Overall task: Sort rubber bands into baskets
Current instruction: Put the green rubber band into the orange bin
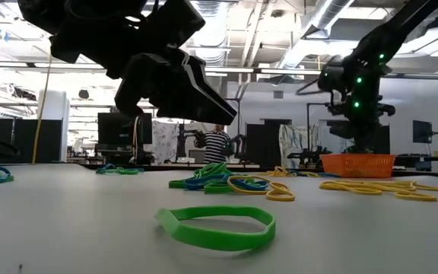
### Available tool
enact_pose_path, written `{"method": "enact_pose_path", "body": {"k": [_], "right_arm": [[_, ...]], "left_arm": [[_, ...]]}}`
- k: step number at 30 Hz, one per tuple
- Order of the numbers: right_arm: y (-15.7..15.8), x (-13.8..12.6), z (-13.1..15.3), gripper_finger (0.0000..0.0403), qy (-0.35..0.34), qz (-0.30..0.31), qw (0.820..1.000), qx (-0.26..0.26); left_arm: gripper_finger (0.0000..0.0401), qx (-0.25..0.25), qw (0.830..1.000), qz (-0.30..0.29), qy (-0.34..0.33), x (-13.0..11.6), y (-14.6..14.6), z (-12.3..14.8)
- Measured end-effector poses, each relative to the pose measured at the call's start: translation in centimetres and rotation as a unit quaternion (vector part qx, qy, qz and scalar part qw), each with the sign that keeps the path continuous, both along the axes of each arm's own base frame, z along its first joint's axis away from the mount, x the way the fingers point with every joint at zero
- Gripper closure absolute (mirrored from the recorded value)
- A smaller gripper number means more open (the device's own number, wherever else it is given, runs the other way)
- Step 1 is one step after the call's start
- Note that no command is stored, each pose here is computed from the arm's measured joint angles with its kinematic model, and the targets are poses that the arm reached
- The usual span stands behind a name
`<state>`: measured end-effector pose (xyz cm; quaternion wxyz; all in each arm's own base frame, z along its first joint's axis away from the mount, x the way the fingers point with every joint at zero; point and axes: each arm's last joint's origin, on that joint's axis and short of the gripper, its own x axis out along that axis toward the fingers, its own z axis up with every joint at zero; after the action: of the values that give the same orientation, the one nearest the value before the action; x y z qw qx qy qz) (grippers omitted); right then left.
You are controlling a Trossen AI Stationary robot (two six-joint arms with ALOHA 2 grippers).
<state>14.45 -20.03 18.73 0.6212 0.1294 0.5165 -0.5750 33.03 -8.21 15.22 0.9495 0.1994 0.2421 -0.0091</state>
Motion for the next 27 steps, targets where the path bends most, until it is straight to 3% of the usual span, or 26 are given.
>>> {"method": "enact_pose_path", "body": {"k": [8, 15, 22, 27], "right_arm": [[-0.3, 0.7, -2.2, 0.0342, 0.079, -0.017, 0.997, -0.005], [-0.4, 0.8, -2.5, 0.0266, 0.08, -0.017, 0.997, -0.002], [0.0, 1.0, -1.1, 0.0179, 0.05, -0.016, 0.998, -0.031], [1.1, 1.2, 1.2, 0.0164, -0.004, 0.004, 0.998, -0.061]], "left_arm": [[0.026, -0.001, 1.0, -0.004, 0.001, -0.1, -0.3, 0.0], [0.026, 0.001, 1.0, -0.005, 0.004, -0.1, -0.3, -0.1], [0.026, 0.002, 1.0, -0.005, 0.006, -0.1, -0.3, -0.1], [0.026, 0.002, 1.0, -0.005, 0.006, -0.1, -0.3, -0.1]]}}
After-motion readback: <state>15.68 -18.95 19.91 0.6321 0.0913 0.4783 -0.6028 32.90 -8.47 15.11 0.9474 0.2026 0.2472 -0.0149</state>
